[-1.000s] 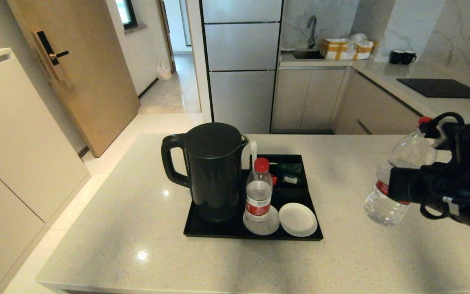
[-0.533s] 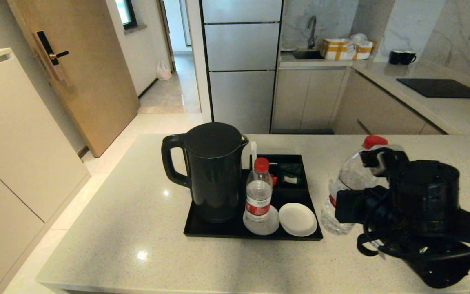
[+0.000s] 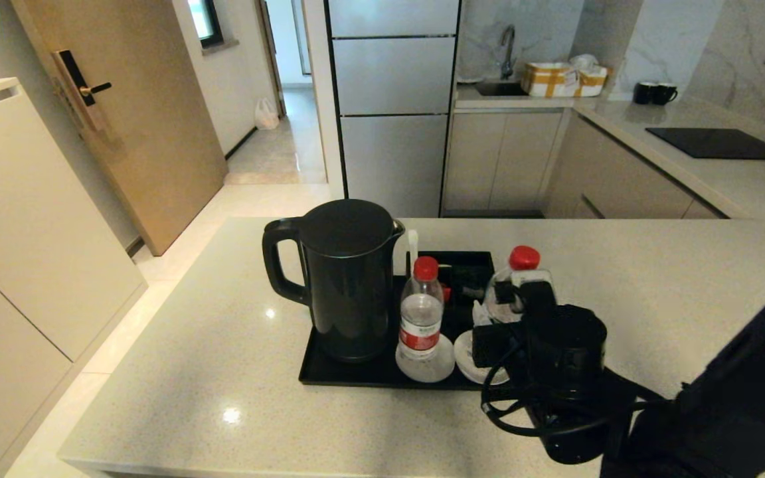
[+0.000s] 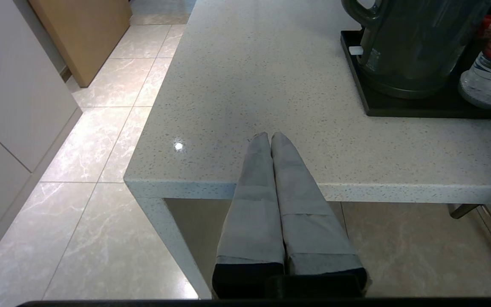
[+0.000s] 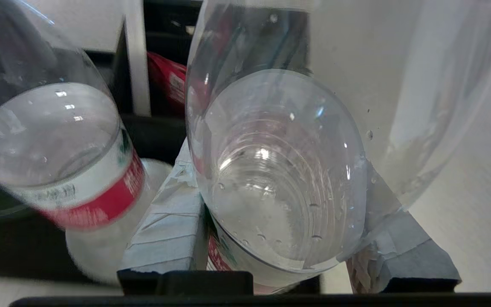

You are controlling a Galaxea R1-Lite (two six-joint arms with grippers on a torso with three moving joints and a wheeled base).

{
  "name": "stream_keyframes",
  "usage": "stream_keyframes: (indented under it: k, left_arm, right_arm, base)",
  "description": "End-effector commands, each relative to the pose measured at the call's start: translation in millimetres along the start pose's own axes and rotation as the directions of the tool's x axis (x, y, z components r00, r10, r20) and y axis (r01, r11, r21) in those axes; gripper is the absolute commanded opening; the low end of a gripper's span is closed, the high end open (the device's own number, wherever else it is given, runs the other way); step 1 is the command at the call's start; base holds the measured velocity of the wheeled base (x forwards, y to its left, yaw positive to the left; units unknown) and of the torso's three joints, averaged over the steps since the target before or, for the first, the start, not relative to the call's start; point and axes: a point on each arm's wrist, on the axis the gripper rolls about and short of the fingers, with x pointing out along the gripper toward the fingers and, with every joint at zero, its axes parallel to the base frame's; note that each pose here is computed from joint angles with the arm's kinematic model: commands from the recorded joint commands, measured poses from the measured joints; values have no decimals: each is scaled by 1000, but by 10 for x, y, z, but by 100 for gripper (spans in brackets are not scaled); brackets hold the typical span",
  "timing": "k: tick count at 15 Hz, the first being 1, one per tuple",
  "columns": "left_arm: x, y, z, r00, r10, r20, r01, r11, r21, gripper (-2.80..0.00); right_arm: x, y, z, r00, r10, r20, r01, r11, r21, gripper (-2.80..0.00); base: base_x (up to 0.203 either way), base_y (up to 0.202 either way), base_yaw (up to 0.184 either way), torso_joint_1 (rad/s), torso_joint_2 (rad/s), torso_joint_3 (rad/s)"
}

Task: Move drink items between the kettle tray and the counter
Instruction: Return the bottled water to its original position

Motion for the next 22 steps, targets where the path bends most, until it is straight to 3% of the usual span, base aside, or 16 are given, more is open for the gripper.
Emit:
stream_keyframes:
  k: [1,3,14,22]
  left_arm:
    - [2,0,-4,1000,-1,-3,1,1000,0,-280]
    - [2,0,-4,1000,1,-3,-1,1000,0,-280]
    - [2,0,-4,1000,-1,-3,1,1000,0,-280]
    - [2,0,-4,1000,-1,-3,1,1000,0,-280]
  right_arm:
    - [245,52,-250,999,-35,-27,35,999,-24,-280]
    - [365,-16,-235,998,-67,-19,67,998,-6,-280]
    - [409,-33,-340,997,-75,-20,74,997,-27,-280]
    - [369,-33,-222,998,-66,6,66,998,-10,-280]
  base:
    - [0,0,0,0,0,0]
    - [0,0,0,0,0,0]
    - [0,0,0,0,0,0]
    - [0,0,0,0,0,0]
